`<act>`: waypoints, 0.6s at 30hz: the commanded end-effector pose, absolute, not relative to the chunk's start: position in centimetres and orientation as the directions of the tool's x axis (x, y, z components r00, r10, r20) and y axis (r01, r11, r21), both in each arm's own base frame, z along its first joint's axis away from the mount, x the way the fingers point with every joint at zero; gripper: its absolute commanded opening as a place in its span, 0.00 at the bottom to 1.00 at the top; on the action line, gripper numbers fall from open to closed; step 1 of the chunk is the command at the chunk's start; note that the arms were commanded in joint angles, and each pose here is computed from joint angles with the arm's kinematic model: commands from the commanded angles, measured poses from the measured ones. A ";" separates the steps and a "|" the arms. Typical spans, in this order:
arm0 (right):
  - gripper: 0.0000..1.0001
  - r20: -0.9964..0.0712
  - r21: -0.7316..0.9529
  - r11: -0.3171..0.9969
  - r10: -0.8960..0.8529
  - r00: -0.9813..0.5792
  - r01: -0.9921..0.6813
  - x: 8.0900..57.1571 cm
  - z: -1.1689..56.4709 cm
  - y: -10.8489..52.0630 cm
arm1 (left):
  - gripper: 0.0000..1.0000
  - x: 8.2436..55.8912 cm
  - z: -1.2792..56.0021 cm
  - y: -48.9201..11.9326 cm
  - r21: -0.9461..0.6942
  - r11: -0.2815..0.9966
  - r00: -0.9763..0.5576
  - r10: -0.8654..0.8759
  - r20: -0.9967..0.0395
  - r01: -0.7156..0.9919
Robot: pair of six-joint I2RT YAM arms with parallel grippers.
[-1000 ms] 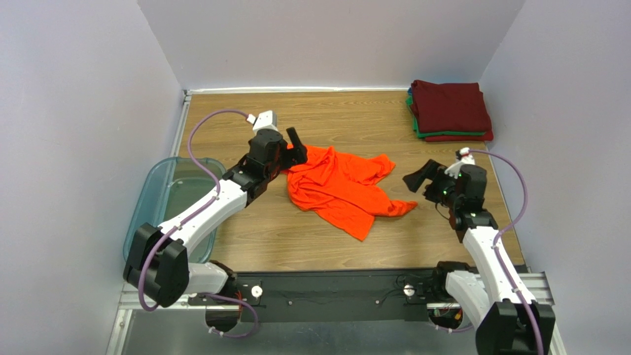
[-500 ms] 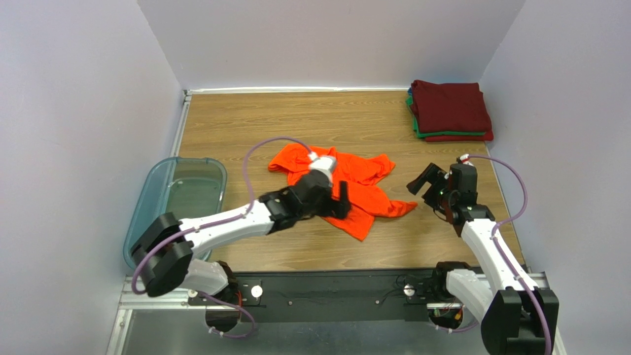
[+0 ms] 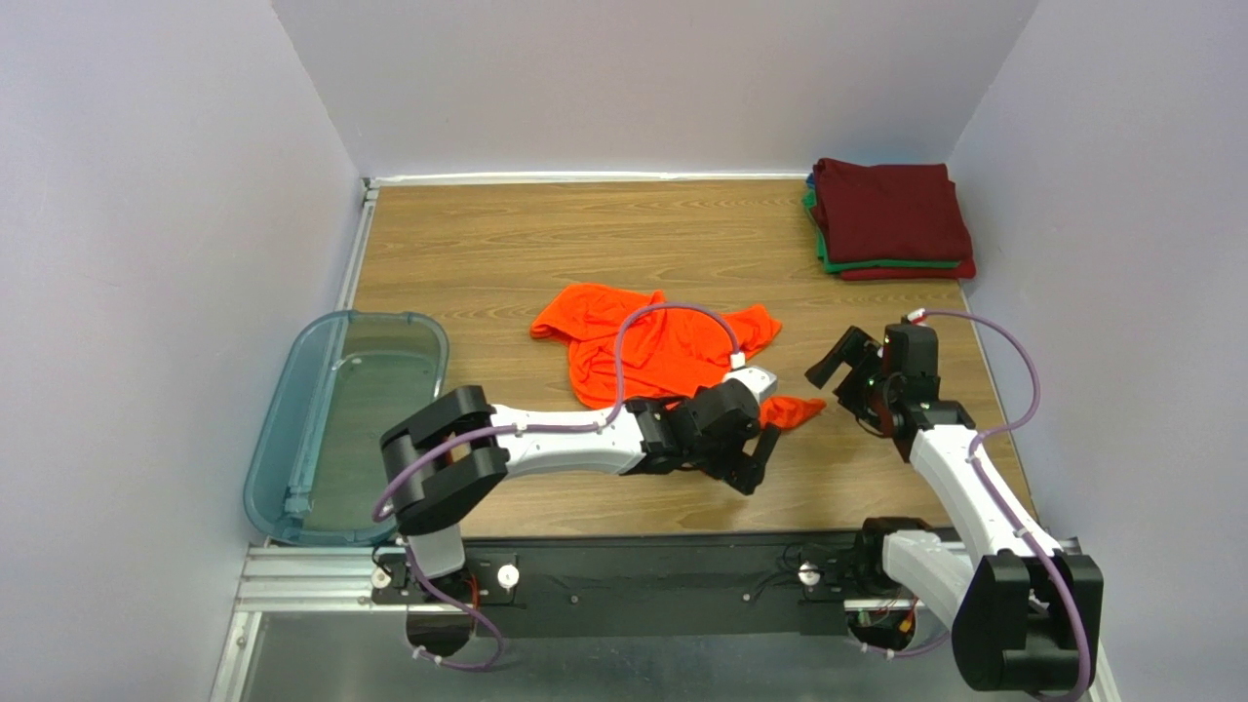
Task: Fold and stack the t-shirts
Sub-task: Flatten the tshirt out
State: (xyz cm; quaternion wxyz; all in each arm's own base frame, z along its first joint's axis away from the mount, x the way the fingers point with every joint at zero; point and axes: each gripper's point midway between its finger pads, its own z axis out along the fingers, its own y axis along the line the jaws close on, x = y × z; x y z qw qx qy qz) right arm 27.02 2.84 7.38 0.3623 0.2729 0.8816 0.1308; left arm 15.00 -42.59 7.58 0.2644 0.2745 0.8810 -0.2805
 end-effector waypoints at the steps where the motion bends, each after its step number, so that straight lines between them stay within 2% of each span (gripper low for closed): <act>1: 1.00 -0.583 0.362 0.831 0.556 -0.592 0.423 26.5 6.6 1.7 | 0.92 14.3 4.6 -40.9 -0.286 0.730 -0.735 0.413 -0.538 0.620; 7: 1.00 -0.575 0.339 0.837 0.545 -0.610 0.429 26.3 5.9 1.5 | 0.86 14.8 2.3 -39.2 -0.223 0.803 -0.773 0.394 -0.498 0.553; 13: 1.00 -0.561 0.324 0.843 0.536 -0.630 0.429 26.3 5.4 1.5 | 0.69 15.9 0.6 -38.8 -0.146 0.859 -0.797 0.373 -0.475 0.490; 17: 1.00 -0.563 0.312 0.845 0.532 -0.632 0.434 26.2 5.2 1.3 | 0.52 16.5 -0.4 -37.7 -0.087 0.896 -0.816 0.351 -0.460 0.435; 18: 1.00 -0.562 0.308 0.845 0.532 -0.633 0.437 26.2 5.1 1.3 | 0.41 16.8 -0.6 -37.4 -0.074 0.908 -0.821 0.336 -0.461 0.413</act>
